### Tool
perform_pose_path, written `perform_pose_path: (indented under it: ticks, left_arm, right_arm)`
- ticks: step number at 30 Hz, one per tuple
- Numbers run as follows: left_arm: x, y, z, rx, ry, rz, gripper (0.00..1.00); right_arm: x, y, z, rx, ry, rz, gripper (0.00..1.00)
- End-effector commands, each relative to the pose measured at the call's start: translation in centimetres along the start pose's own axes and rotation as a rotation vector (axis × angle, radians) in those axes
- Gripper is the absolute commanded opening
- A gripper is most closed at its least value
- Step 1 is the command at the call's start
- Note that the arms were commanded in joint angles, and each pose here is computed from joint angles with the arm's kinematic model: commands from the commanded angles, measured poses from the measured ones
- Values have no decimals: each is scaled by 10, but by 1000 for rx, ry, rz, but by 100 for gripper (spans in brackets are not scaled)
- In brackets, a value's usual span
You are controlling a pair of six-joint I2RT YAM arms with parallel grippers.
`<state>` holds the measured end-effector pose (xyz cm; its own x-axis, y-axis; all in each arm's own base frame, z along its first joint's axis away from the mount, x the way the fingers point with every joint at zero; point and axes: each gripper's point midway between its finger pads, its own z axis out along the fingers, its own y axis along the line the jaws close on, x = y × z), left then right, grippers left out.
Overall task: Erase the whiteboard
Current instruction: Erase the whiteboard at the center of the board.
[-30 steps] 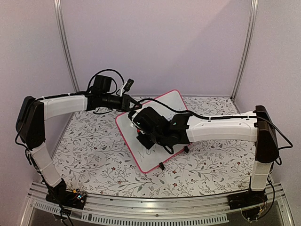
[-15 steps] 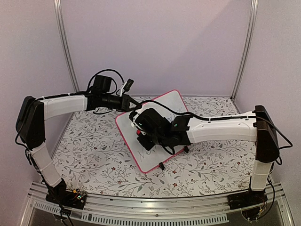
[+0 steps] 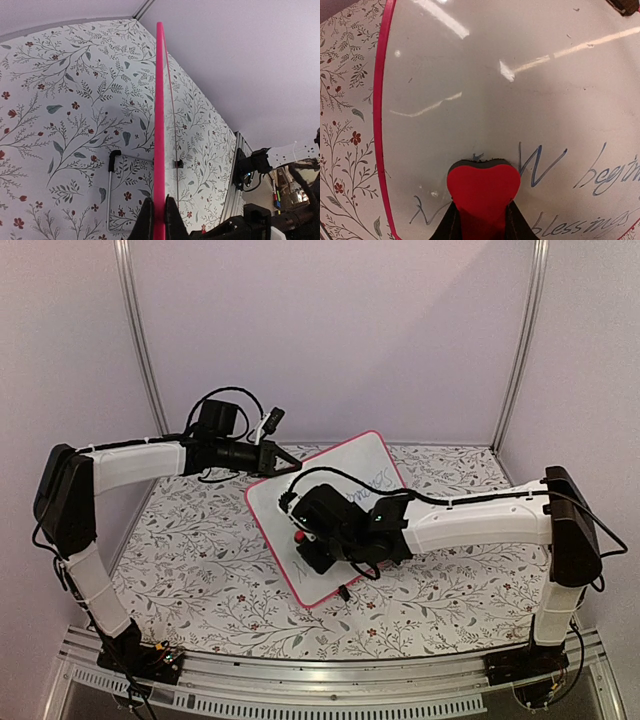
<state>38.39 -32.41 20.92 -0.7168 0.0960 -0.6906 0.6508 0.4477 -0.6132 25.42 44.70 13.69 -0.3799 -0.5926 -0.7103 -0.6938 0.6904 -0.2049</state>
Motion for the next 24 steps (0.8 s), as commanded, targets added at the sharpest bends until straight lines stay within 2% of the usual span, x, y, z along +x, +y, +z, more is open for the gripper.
perform_pose_path:
  ticks: [1, 14, 24]
  left_arm:
    - [-5, 4, -2, -33, -23, 26, 0]
    - [-5, 4, -2, -35, -24, 27, 0]
    - [-4, 5, -1, -34, -21, 24, 0]
  right_arm:
    - [20, -1, -7, -13, 55, 5, 0]
    - [17, -9, -18, 20, 48, -2, 0]
    - [-40, -17, -37, 42, -85, -4, 0]
